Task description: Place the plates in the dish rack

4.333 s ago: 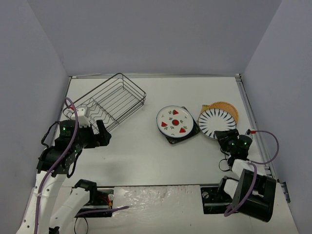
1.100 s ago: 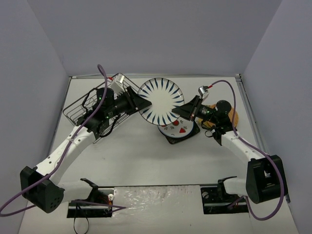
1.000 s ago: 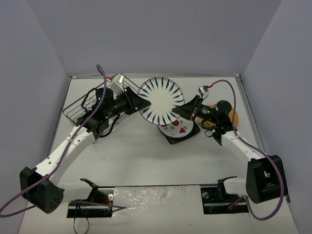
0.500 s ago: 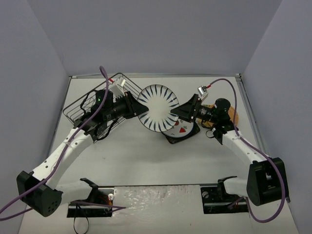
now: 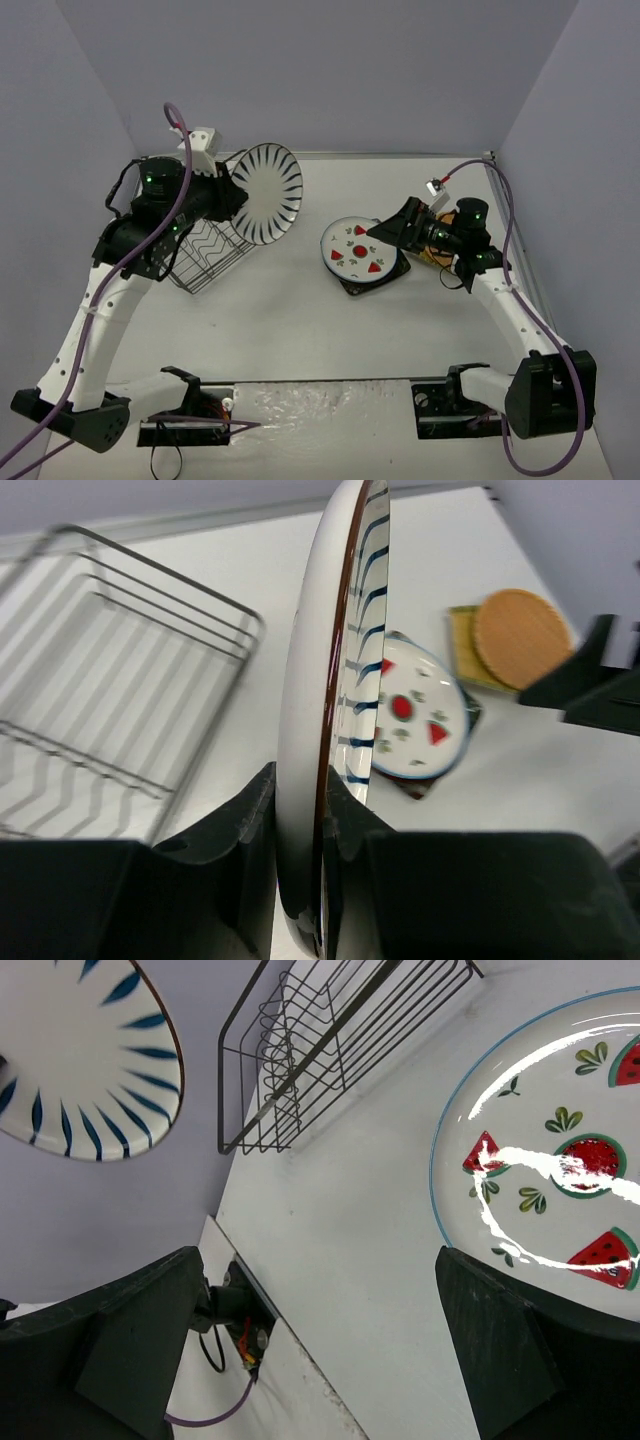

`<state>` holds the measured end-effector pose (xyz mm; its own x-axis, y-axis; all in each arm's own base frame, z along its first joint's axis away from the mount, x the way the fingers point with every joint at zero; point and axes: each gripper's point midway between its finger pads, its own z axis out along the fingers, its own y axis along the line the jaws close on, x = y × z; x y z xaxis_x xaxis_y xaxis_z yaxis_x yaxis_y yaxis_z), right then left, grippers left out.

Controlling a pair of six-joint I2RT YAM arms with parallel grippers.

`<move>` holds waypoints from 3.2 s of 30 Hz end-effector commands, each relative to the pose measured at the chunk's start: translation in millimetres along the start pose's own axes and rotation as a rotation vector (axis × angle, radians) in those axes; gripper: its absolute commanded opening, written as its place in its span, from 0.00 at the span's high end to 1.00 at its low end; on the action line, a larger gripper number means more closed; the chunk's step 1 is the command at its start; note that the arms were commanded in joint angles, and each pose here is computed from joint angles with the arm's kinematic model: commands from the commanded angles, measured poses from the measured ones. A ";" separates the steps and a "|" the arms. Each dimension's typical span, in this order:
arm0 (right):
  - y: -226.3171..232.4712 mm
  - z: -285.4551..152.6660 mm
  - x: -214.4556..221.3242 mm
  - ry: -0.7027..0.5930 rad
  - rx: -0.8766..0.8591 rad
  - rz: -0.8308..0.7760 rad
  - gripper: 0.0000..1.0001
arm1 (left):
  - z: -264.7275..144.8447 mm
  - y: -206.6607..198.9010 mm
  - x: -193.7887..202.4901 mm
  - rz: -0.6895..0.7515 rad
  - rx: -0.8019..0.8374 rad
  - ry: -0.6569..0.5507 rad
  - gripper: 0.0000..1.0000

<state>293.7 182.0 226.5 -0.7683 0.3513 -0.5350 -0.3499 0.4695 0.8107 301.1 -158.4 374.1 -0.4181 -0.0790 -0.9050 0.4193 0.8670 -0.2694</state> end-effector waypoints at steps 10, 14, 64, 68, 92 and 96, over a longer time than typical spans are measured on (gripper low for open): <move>8.2 0.7 -12.1 -0.009 0.011 -0.143 0.00 | -12.3 131.8 -92.7 0.587 -0.429 -0.086 1.00; -2.7 8.3 -7.3 0.022 0.023 -0.127 0.00 | 0.3 169.7 -100.8 0.709 -0.480 -0.026 1.00; -31.2 23.6 -5.8 0.090 0.042 -0.076 0.00 | 75.5 280.1 21.5 0.810 -0.220 0.311 0.92; -31.9 22.9 -4.4 0.091 0.044 -0.073 0.00 | 78.5 280.6 31.0 0.777 -0.185 0.311 0.92; -47.2 14.8 -11.3 0.042 0.159 -0.084 0.00 | 67.7 309.8 24.8 0.655 -0.342 0.228 0.37; -63.4 10.3 -14.3 0.008 0.258 -0.083 0.00 | 64.2 310.4 15.4 0.616 -0.385 0.187 0.25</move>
<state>317.6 169.3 162.4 -0.8237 0.2735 -0.4967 -0.2434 0.6206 0.7454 466.9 74.6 193.1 -0.4507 0.5654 -0.6908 0.4466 0.8128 0.3739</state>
